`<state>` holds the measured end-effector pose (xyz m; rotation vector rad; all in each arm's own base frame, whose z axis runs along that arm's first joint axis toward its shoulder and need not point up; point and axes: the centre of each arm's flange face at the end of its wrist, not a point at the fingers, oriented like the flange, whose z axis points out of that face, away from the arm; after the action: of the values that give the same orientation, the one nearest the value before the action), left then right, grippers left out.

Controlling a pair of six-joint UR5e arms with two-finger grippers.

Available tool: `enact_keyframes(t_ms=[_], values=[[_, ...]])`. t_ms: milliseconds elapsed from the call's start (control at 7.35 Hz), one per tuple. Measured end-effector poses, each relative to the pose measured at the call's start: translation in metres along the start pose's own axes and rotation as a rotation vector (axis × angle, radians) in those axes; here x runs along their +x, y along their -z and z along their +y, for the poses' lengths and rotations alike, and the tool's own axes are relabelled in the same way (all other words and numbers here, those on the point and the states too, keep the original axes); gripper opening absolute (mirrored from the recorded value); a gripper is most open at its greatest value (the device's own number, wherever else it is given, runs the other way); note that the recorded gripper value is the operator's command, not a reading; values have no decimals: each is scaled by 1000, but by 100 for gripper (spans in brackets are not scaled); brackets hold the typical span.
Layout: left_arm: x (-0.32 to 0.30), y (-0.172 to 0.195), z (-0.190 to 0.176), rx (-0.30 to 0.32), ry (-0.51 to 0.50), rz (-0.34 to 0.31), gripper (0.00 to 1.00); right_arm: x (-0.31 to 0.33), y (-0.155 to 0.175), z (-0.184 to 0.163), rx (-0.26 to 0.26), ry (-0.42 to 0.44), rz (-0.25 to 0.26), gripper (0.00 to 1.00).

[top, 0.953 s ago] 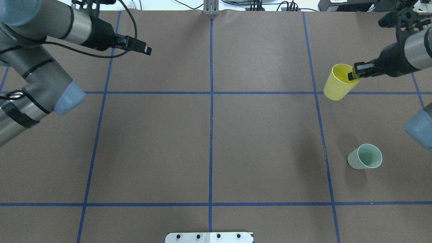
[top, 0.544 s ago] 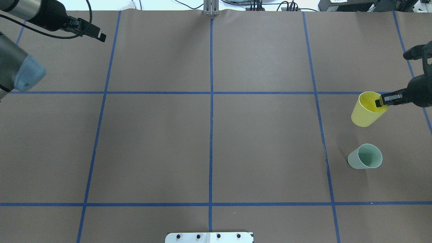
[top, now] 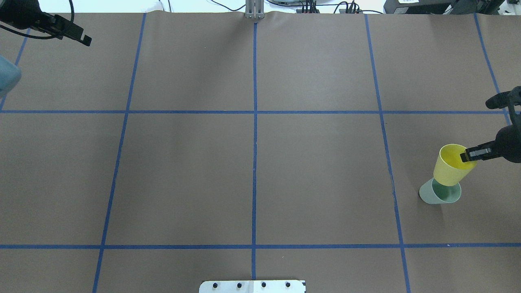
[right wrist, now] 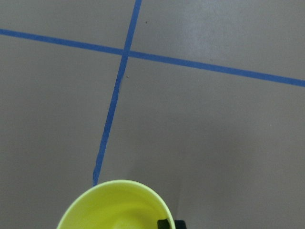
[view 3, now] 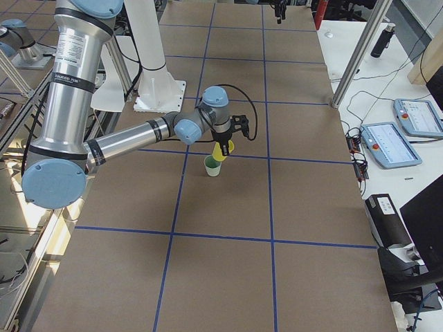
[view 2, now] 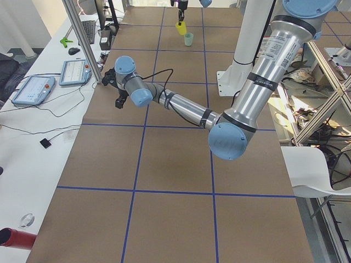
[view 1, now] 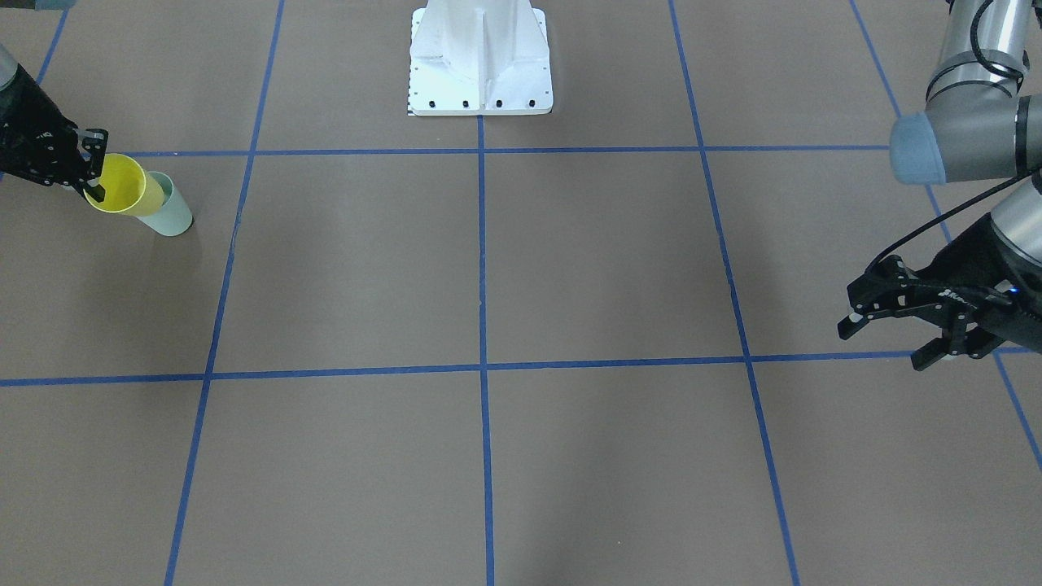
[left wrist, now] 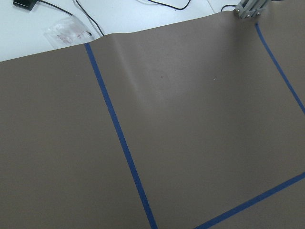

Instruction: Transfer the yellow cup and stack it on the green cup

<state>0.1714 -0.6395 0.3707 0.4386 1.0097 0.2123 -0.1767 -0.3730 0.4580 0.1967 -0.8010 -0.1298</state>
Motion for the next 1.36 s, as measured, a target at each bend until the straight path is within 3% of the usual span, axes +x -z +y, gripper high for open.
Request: enact_keyframes(t_ms=[1089,1225,1361], values=[[-7,4,0,-1,6,0,99,3,-15,14,-48,0,15,0],[-8,4,0,-1,7,1,99,3,-18,14,-52,2,15,44],[-8,4,0,-1,8,0,100,2,-20,13,-54,4,15,99]])
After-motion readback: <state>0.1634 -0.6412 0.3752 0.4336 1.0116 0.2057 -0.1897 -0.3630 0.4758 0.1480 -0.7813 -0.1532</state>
